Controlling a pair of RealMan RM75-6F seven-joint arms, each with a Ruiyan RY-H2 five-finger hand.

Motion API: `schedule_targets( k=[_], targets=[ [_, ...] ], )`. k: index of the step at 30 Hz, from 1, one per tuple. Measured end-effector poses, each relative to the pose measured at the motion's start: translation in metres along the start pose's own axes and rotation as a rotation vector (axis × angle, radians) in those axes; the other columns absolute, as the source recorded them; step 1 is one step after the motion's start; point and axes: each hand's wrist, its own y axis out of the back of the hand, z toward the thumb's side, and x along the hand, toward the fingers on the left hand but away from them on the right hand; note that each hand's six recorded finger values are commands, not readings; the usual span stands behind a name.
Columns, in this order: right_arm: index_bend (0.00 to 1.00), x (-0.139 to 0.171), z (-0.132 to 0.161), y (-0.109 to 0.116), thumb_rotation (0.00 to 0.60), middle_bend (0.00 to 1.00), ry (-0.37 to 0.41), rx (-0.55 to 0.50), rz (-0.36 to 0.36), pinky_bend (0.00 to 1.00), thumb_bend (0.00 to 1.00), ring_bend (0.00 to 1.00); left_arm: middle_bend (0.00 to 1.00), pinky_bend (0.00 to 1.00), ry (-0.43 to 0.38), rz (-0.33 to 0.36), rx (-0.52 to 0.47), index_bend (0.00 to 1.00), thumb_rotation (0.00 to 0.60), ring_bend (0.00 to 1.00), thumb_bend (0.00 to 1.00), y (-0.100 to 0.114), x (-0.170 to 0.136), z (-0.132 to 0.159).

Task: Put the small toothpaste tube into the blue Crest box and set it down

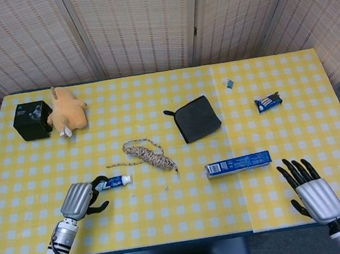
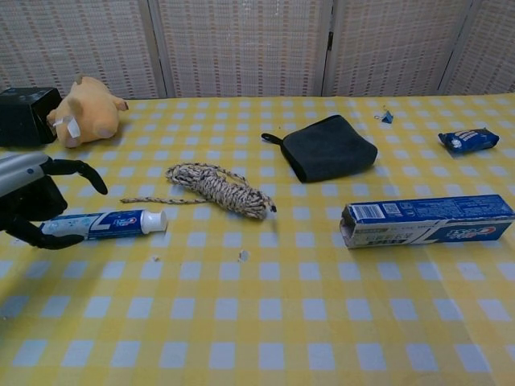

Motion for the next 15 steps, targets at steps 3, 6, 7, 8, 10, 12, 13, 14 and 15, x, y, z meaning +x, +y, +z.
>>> schedule_targets(
  k=[3,6,7,8,10,12,13,14,15],
  targets=[
    [0.00,-0.002,0.000,-0.001,0.600,0.00,-0.004,0.004,0.007,0.00,0.35,0.00,1.00,1.00,0.014,-0.011,0.002,0.35,0.600,1.00,0.29,-0.002,0.008,-0.003],
    [0.00,-0.003,0.000,-0.002,0.600,0.00,-0.005,0.006,0.011,0.00,0.35,0.00,1.00,1.00,0.021,-0.026,0.007,0.35,0.600,1.00,0.29,-0.005,0.014,-0.006],
    [0.00,-0.003,0.000,-0.003,0.600,0.00,-0.005,0.006,0.012,0.00,0.35,0.00,1.00,1.00,0.023,-0.030,0.012,0.35,0.600,1.00,0.29,-0.006,0.015,-0.006],
    [0.00,-0.003,0.000,-0.003,0.600,0.00,-0.007,0.008,0.012,0.00,0.35,0.00,1.00,1.00,0.023,-0.031,0.018,0.35,0.600,1.00,0.29,-0.006,0.017,-0.007],
    [0.00,-0.004,-0.001,-0.003,0.600,0.00,-0.011,0.010,0.013,0.00,0.35,0.00,1.00,1.00,0.027,-0.032,0.032,0.35,0.600,1.00,0.29,-0.008,0.020,-0.009],
    [0.00,-0.004,-0.001,-0.004,0.600,0.00,-0.015,0.013,0.014,0.00,0.35,0.00,1.00,1.00,0.035,-0.034,0.037,0.35,0.600,1.00,0.29,-0.009,0.023,-0.013],
    [0.00,-0.004,-0.001,-0.004,0.600,0.00,-0.017,0.014,0.014,0.00,0.35,0.00,1.00,1.00,0.039,-0.035,0.036,0.35,0.600,1.00,0.29,-0.010,0.024,-0.015],
    [0.00,-0.005,-0.001,-0.005,0.600,0.00,-0.018,0.016,0.015,0.00,0.35,0.00,1.00,1.00,0.043,-0.037,0.035,0.35,0.600,1.00,0.29,-0.010,0.025,-0.017],
    [0.00,-0.005,-0.001,-0.006,0.600,0.00,-0.021,0.018,0.016,0.00,0.35,0.00,1.00,1.00,0.049,-0.042,0.032,0.35,0.600,1.00,0.29,-0.011,0.027,-0.020]
  ],
)
